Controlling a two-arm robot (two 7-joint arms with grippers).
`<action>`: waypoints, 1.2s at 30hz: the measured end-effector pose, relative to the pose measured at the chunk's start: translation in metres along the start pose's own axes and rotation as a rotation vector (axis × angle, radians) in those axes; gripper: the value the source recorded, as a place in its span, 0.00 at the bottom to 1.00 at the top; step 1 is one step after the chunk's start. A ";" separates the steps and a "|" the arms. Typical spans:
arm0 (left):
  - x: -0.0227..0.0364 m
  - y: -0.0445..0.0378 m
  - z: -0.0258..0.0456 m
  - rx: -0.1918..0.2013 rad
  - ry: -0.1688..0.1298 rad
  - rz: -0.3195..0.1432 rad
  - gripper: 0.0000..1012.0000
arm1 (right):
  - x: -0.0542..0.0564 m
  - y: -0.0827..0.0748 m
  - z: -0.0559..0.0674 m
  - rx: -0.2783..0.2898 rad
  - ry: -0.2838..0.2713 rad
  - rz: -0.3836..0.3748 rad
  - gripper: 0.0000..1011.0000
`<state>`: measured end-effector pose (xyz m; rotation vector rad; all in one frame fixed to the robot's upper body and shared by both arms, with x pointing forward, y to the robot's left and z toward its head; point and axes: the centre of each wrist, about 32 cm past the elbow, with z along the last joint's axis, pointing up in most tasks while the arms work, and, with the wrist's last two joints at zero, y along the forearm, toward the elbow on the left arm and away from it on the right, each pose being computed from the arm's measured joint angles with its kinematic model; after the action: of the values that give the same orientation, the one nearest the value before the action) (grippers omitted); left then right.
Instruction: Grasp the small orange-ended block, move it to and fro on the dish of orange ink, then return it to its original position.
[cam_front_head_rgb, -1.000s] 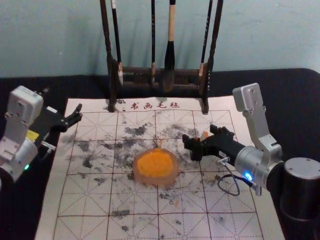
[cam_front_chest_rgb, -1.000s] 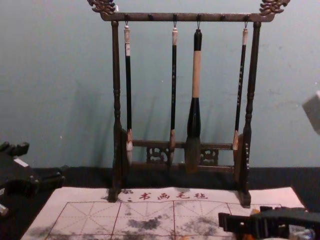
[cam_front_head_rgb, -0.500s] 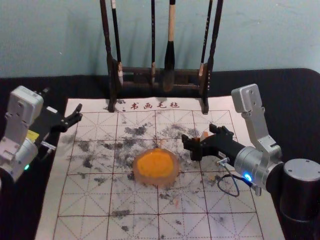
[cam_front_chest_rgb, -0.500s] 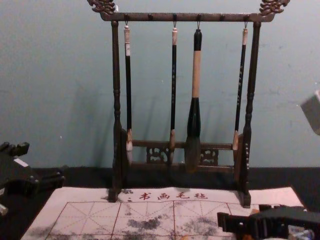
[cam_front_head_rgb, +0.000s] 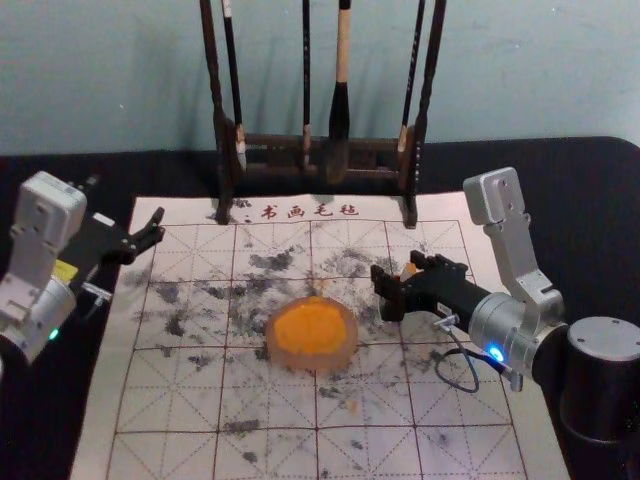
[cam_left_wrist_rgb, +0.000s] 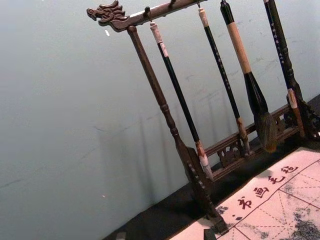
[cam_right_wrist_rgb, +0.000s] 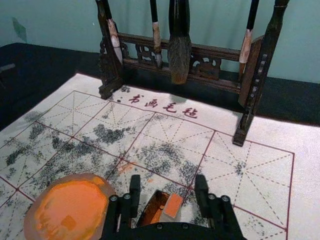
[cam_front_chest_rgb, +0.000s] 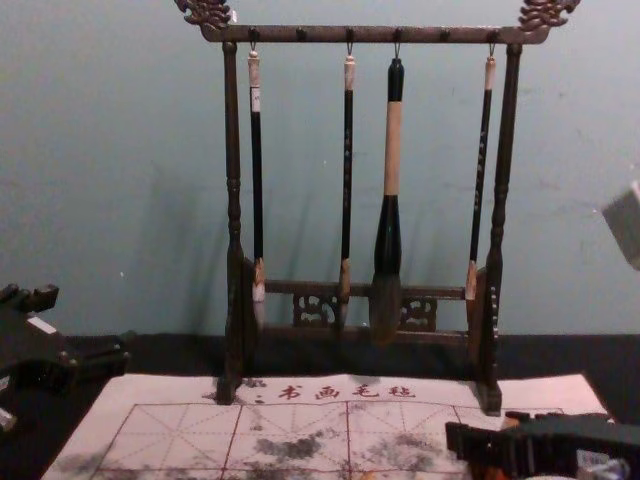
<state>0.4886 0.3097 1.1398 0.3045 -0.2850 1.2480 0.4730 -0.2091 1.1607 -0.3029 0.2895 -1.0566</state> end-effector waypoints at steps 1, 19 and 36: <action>0.0000 0.0000 0.0000 0.000 0.000 0.000 0.99 | 0.000 0.000 0.000 0.000 0.000 0.000 0.67; 0.0000 0.0000 0.0000 0.000 0.000 0.000 0.99 | 0.000 0.000 0.000 0.000 0.002 0.000 0.11; 0.0000 0.0000 0.0000 0.000 0.000 0.000 0.99 | 0.000 0.000 0.000 0.001 0.005 0.001 0.11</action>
<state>0.4886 0.3097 1.1398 0.3045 -0.2850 1.2480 0.4733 -0.2094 1.1609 -0.2996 0.2936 -1.0570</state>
